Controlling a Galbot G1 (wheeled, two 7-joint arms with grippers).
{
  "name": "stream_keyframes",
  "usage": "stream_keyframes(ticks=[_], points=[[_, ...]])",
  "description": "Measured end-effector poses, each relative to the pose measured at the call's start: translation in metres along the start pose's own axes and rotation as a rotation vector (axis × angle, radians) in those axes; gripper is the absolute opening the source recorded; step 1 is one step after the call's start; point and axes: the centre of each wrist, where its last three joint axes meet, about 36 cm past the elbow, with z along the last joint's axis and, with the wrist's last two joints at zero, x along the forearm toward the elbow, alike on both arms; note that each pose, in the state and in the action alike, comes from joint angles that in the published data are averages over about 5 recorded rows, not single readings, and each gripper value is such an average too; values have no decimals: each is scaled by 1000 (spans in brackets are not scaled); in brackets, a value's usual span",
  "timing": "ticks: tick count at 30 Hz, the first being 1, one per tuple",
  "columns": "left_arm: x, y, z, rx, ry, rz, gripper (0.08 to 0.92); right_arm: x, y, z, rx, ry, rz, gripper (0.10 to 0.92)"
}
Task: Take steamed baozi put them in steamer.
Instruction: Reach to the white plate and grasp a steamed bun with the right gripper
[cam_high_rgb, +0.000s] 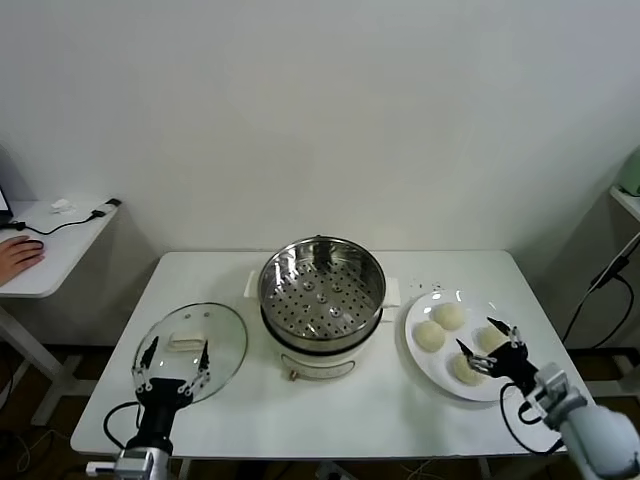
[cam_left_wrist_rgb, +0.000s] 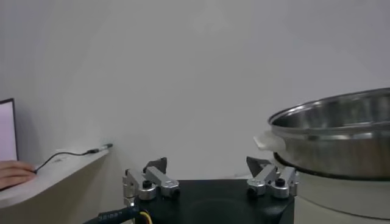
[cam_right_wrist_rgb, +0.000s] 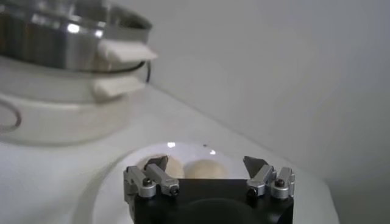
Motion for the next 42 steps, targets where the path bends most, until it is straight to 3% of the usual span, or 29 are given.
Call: stream_keyframes(ticks=[8, 20, 32, 42], points=[[6, -2, 2, 5, 4, -13, 823, -25, -81, -43, 275, 142, -213, 823], [10, 3, 1, 15, 12, -30, 823, -86, -142, -73, 466, 345, -466, 823], [8, 7, 6, 14, 36, -39, 823, -173, -155, -110, 540, 434, -618, 823], [8, 9, 11, 10, 51, -43, 823, -218, -144, -124, 567, 480, -678, 823]])
